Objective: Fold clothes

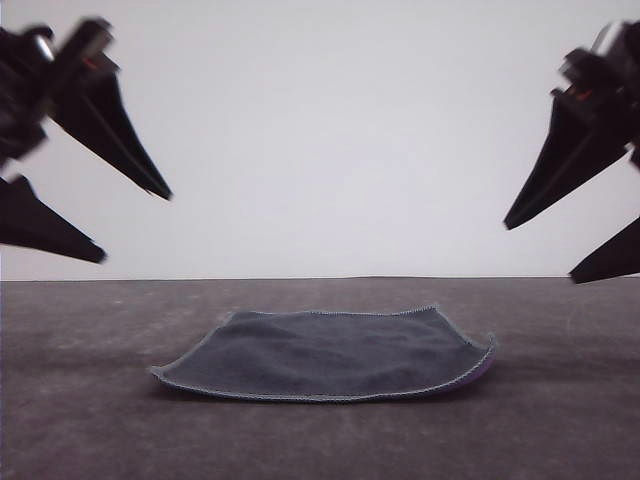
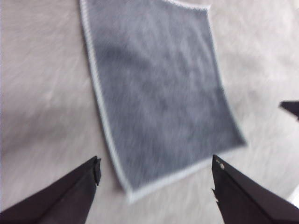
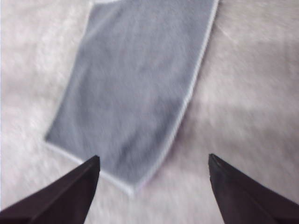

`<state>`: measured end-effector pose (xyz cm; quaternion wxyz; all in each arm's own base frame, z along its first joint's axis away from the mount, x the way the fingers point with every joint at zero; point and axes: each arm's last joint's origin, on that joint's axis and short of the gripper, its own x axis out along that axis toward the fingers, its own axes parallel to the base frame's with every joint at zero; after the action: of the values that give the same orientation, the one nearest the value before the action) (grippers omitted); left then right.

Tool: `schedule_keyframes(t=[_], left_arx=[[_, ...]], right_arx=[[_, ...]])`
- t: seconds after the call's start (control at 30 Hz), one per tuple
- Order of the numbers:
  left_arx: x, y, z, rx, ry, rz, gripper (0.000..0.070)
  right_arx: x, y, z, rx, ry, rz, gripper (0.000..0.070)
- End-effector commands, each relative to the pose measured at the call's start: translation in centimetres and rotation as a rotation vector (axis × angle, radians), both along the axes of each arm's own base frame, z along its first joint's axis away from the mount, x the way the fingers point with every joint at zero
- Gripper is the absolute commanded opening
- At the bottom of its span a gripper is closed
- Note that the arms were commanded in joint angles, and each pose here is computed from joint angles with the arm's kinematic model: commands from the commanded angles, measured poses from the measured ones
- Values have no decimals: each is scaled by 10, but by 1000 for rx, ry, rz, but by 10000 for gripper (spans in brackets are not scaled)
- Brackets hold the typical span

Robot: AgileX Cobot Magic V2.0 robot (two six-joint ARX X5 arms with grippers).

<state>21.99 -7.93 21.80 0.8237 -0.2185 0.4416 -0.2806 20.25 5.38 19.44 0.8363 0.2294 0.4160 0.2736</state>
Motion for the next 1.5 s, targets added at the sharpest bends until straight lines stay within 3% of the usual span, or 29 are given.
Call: schedule_keyframes(t=[0.0,0.33,0.73,1.1,1.47], left_arx=[[13,-3,-3,-41,14,15,469],[63,-13,-52,-77,111,40,469],[124,-30,-79,-82,183,23,469],[171,-45,-85,-131,192,18,469],[179,-45,-78,-118,152,4,470]], right_arx=[[10,1,0,35,-4,-9,469],[49,0,-22,60,25,-12,468],[98,6,-27,68,33,-6,468],[141,8,-41,68,64,-17,468],[169,6,-62,131,120,27,468]])
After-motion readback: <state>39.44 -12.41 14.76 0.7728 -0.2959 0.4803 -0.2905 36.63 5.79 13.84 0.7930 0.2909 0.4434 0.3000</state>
